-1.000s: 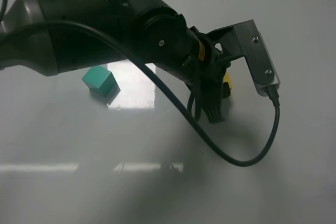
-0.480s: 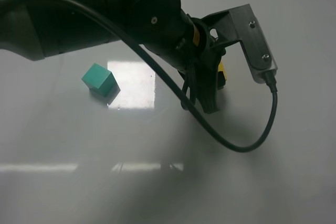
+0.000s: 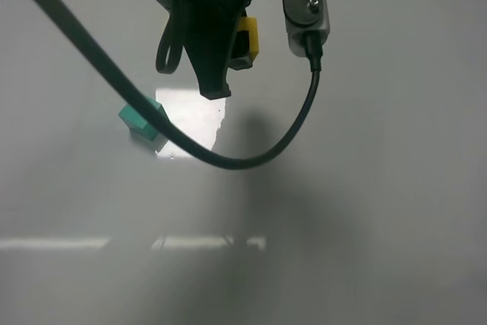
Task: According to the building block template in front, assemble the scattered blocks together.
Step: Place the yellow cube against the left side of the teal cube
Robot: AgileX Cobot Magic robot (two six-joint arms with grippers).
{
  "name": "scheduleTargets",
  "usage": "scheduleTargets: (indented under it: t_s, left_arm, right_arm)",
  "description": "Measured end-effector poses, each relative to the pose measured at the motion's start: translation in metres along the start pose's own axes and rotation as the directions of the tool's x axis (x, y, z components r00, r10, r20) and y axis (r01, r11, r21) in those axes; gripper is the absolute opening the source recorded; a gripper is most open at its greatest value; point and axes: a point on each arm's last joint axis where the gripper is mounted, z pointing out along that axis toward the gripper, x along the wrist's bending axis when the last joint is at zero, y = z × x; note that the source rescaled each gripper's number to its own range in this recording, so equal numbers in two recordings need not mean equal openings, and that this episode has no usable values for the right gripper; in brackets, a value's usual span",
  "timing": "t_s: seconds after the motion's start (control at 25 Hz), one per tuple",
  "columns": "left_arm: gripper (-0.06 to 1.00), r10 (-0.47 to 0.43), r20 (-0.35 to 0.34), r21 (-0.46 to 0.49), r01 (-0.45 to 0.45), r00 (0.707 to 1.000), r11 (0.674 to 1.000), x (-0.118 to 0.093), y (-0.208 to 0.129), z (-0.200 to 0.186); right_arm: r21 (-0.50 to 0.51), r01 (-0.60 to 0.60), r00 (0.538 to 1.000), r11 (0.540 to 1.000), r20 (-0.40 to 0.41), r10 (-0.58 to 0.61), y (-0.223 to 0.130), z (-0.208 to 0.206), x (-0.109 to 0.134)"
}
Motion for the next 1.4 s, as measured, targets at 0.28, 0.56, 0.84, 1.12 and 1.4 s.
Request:
scheduleTargets:
  t_s: [0.28, 0.56, 0.84, 1.12, 1.4]
  left_arm:
    - [0.00, 0.082, 0.015, 0.072, -0.083, 0.996, 0.994, 0.008, -0.022, -0.046]
    - [0.00, 0.046, -0.091, 0.064, -0.041, 0.995, 0.997, 0.028, -0.046, -0.090]
    - [0.00, 0.011, -0.078, 0.108, -0.003, 0.997, 0.994, 0.047, -0.080, -0.088]
    - [0.00, 0.007, 0.030, 0.168, -0.012, 1.000, 0.986, 0.043, -0.113, -0.064]
    - [0.00, 0.109, 0.188, 0.209, -0.148, 0.976, 0.967, 0.028, -0.142, -0.036]
  right_arm:
    - [0.000, 0.000, 1.000, 1.000, 0.000, 0.000, 0.000, 0.000, 0.000]
    - [0.000, 0.000, 1.000, 1.000, 0.000, 0.000, 0.000, 0.000, 0.000]
    - [0.000, 0.000, 1.000, 1.000, 0.000, 0.000, 0.000, 0.000, 0.000]
    - [0.000, 0.000, 1.000, 1.000, 0.000, 0.000, 0.000, 0.000, 0.000]
    - [0.000, 0.000, 1.000, 1.000, 0.000, 0.000, 0.000, 0.000, 0.000]
